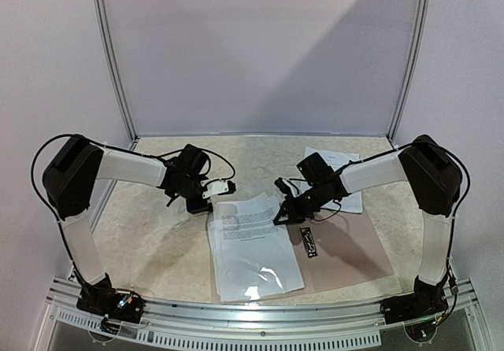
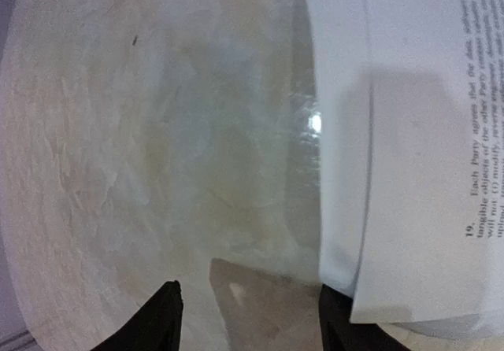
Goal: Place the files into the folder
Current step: Insert the folder to form pockets on the folder.
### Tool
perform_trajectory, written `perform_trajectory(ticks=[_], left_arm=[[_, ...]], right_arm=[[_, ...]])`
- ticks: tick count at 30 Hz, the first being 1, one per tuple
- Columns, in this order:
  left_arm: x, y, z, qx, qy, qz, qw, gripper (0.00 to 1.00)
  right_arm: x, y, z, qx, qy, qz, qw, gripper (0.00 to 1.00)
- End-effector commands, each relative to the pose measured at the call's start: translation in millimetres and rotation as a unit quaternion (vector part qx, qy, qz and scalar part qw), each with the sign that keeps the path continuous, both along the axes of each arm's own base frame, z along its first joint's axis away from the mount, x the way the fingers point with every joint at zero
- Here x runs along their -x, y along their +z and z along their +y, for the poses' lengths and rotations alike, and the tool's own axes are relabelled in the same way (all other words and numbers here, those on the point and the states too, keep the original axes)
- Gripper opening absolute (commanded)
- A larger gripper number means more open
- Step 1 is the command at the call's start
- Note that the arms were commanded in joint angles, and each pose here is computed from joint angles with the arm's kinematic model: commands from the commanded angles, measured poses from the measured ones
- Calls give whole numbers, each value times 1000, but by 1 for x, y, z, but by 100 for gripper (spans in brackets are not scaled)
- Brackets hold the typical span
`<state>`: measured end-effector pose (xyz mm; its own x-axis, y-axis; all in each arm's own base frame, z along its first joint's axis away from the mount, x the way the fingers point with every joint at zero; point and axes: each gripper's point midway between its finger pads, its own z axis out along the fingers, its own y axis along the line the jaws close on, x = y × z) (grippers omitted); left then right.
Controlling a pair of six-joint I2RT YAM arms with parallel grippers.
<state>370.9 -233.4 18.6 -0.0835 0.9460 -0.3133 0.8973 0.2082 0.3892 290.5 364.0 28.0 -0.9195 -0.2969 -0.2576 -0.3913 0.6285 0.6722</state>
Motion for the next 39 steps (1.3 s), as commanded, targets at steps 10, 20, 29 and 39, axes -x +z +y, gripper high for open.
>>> perform_trajectory(ticks=[10,20,29,39], left_arm=[[2,58,14,43,86,12,995,73],[121,32,5,51,-93,78,991,64],[190,20,-20,96,-214,113,965,70],[249,-8,-26,56,-364,109,923,74]], right_arm=[[1,17,-16,43,8,-44,998,35],[-87,63,-10,56,-47,-182,981,42],[-125,13,25,35,-20,-161,986,49],[-101,-23,30,11,35,-100,994,20]])
